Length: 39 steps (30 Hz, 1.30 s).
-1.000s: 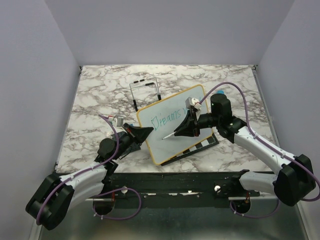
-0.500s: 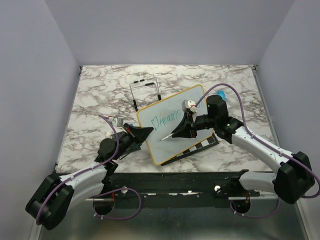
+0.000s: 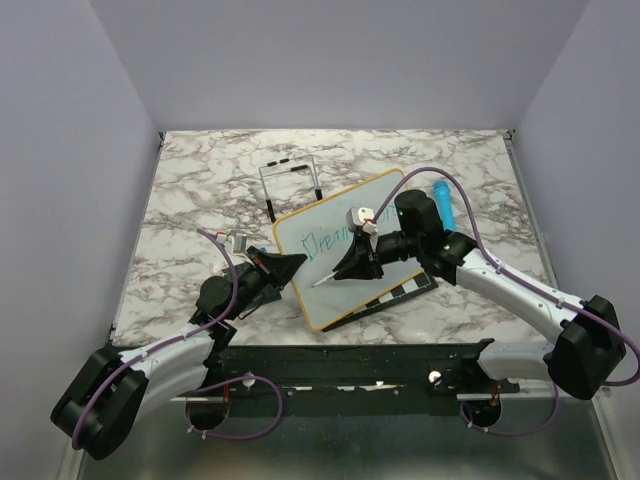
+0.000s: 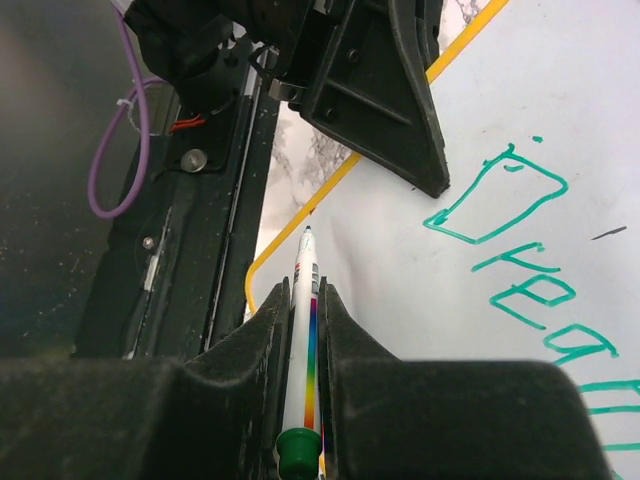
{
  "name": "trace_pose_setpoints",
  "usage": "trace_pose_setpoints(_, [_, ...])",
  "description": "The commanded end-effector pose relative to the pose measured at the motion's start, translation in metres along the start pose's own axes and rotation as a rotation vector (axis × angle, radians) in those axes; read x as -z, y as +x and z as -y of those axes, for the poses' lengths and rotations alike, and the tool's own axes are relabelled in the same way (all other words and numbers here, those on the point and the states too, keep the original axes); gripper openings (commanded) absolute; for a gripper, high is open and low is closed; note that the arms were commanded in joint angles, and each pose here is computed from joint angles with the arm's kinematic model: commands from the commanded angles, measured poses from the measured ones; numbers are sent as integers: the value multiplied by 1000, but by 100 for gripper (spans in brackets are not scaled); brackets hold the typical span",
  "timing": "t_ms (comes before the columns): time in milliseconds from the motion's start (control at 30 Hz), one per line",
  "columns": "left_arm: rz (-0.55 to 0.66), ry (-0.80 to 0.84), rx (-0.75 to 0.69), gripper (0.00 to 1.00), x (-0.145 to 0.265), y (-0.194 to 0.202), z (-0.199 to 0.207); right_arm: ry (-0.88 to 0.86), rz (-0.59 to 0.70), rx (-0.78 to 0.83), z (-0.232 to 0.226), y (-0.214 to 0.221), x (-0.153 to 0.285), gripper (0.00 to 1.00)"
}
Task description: Write a sentence on the whiteboard
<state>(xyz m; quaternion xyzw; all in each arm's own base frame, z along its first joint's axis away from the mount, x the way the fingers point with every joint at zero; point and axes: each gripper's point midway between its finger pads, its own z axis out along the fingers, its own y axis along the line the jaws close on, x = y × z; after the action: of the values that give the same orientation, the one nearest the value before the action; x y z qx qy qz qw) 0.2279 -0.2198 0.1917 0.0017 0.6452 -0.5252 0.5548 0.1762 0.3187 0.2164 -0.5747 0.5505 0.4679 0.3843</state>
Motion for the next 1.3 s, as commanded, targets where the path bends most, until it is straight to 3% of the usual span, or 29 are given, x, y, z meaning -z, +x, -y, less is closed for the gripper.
trace_pose_setpoints(0, [-14,-49,-69,0,0,3,-12,20,-39,40,6,0,1,1])
trace_pose_setpoints(1267, [-4,-36,-62,0,1,3,-11,134,-84,-72,37,11,-9,1])
